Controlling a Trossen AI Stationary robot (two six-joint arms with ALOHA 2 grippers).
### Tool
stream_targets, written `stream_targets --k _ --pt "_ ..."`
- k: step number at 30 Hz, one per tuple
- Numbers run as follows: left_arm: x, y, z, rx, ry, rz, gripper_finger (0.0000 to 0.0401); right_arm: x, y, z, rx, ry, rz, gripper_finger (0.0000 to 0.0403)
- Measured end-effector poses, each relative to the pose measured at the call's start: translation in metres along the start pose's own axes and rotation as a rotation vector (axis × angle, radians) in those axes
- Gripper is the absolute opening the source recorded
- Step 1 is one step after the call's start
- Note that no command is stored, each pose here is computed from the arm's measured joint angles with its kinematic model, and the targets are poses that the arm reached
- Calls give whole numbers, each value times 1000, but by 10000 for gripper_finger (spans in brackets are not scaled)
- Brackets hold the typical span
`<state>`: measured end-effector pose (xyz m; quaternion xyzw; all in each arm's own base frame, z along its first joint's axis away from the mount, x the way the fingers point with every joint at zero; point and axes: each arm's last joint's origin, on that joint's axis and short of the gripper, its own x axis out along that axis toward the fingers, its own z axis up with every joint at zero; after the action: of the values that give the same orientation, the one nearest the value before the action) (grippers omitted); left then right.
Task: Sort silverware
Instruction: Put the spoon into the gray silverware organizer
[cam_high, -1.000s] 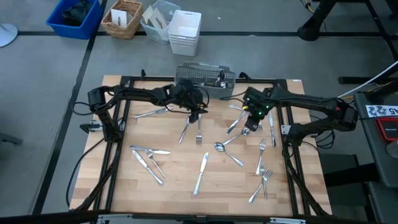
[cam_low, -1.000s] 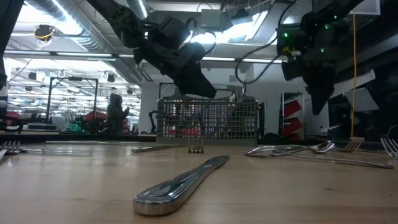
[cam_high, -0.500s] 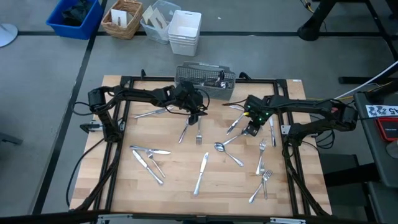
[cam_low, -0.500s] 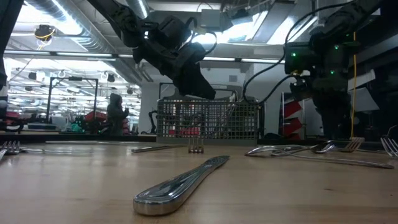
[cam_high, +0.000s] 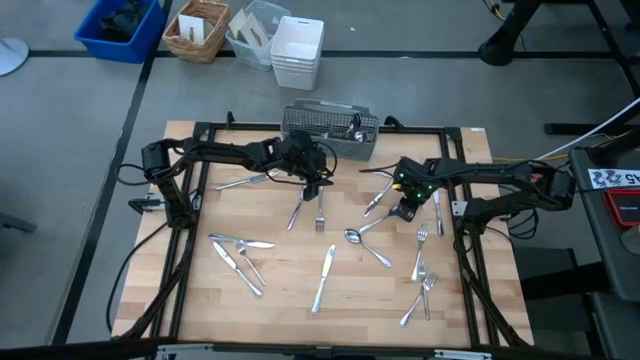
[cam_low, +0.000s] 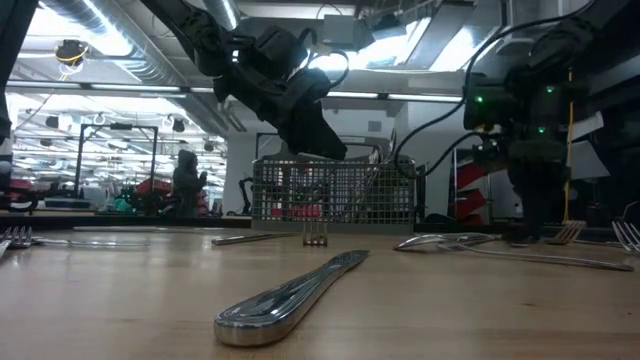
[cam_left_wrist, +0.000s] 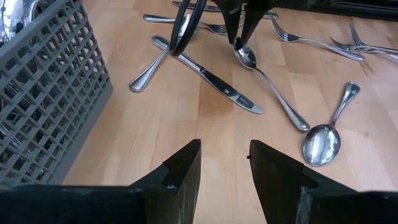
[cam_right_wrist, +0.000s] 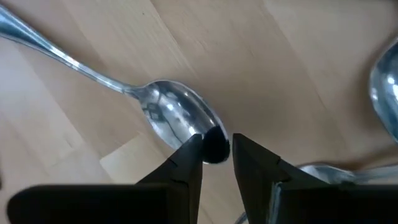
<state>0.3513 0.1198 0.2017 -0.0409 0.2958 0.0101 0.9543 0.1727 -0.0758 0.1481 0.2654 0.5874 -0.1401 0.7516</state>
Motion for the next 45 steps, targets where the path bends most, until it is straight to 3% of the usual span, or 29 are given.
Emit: stream_targets --k 10,22,34,45 --pt "0 0 0 -1 4 0 129 6 1 0 -19 -58 92 12" --pt "0 0 -1 -20 13 -1 129 -17 10 23 -55 -101 109 6" --pt "-46 0 9 -23 73 19 129 -114 29 69 -268 -224 -211 6" --pt "-52 12 8 5 64 51 129 -203 43 92 -480 -434 -598 3"
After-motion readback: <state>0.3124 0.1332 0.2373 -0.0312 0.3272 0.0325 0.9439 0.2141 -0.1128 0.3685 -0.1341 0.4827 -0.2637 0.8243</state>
